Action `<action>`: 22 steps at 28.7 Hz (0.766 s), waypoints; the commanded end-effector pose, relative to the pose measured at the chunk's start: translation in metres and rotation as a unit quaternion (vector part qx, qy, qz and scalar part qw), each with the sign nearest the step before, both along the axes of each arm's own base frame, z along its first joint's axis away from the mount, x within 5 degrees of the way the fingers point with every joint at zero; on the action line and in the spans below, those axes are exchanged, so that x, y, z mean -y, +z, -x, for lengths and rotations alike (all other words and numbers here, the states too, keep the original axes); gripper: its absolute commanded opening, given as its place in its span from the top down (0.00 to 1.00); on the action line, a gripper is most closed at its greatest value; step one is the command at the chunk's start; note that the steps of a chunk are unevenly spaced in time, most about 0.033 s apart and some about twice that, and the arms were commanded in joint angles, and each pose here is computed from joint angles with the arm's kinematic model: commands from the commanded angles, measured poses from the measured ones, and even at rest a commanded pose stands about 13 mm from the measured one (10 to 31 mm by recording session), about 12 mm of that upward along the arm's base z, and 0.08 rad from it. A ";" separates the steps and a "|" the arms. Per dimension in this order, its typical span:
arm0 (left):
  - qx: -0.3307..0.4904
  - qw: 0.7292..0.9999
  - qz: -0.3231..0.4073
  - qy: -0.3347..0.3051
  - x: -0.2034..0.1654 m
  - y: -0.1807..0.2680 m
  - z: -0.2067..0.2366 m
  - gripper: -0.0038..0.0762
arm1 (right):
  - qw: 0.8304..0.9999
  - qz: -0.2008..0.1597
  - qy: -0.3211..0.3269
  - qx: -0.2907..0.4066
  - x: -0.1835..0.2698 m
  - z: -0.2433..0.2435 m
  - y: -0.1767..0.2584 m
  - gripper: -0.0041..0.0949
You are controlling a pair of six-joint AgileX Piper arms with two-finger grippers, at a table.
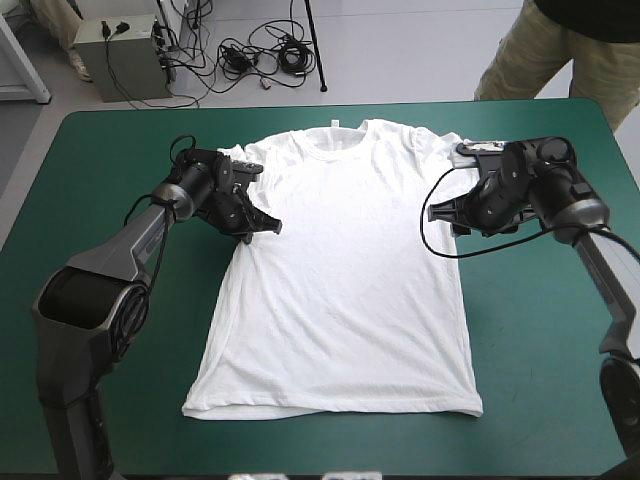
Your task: Fold the cloth
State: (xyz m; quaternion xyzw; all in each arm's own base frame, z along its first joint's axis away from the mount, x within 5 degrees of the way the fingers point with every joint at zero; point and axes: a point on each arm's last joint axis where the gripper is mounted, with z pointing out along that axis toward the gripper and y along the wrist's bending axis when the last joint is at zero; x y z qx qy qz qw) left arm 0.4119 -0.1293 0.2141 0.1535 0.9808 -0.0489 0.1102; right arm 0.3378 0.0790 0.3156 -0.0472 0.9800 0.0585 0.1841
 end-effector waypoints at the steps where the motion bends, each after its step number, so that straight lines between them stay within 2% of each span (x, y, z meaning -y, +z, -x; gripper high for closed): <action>1: 0.014 1.000 0.018 0.002 0.005 0.011 0.002 0.96 | 0.999 -0.001 0.008 0.047 0.000 -0.012 0.008 0.48; 12: 0.013 1.000 0.016 0.001 0.005 0.011 0.002 0.96 | 1.000 0.001 0.006 0.021 -0.011 -0.064 -0.034 0.48; 22: 0.011 1.000 0.014 -0.010 0.005 0.010 0.002 0.96 | 0.998 -0.013 -0.001 -0.066 -0.019 -0.076 -0.083 0.50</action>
